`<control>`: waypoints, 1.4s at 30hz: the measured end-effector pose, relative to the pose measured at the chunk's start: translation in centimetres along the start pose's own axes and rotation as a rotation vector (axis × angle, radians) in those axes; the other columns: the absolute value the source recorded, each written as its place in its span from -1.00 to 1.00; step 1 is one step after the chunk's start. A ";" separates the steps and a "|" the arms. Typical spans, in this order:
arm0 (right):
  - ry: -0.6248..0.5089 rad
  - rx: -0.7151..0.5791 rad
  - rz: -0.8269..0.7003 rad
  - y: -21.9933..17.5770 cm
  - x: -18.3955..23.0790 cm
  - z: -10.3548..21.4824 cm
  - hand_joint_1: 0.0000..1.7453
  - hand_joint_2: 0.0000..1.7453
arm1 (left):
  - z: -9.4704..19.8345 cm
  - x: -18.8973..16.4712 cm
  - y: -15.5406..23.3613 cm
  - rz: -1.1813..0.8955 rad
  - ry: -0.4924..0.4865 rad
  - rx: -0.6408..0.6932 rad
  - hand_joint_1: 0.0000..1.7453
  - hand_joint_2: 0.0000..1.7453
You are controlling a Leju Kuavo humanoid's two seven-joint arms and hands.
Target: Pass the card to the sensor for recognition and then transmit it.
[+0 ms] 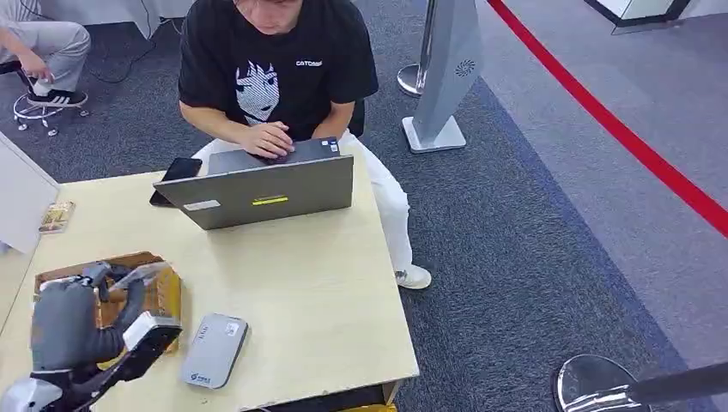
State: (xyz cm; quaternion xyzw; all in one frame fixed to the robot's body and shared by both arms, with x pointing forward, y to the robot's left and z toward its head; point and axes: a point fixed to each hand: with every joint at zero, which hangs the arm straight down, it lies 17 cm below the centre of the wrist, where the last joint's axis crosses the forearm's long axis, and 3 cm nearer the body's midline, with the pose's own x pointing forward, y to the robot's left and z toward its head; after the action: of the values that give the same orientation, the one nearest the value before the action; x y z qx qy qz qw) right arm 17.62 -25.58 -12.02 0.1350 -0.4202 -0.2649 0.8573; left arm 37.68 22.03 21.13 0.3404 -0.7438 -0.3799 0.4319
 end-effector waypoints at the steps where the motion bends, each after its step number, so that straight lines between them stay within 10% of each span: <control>1: 0.003 0.004 0.004 0.1 -0.1 0.0 -1.00 1.00 | -0.6 -0.4 0.9 -0.012 0.009 0.019 1.00 1.00; 23: 0.041 0.071 0.032 1.3 -1.4 -0.6 -1.00 1.00 | -6.2 -10.3 8.5 -0.228 0.164 0.131 1.00 1.00; 24: 0.038 0.071 0.031 1.3 -1.4 -0.6 -1.00 1.00 | -6.2 -10.3 8.5 -0.226 0.159 0.135 -0.36 1.00; 25: 0.035 0.070 0.027 1.3 -1.4 -0.6 -1.00 1.00 | -6.2 -10.2 8.6 -0.223 0.152 0.139 -1.00 1.00; 42: -0.031 -0.027 -0.069 -0.8 0.5 0.3 -1.00 1.00 | 1.0 -5.4 5.1 -0.266 -0.026 0.019 -1.00 1.00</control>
State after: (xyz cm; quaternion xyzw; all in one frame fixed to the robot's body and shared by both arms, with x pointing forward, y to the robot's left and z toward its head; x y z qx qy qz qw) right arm 17.36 -26.50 -11.86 0.1335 -0.4250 -0.3023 0.8427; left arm 38.01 29.23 23.16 0.4349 -0.7012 -0.4313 0.3648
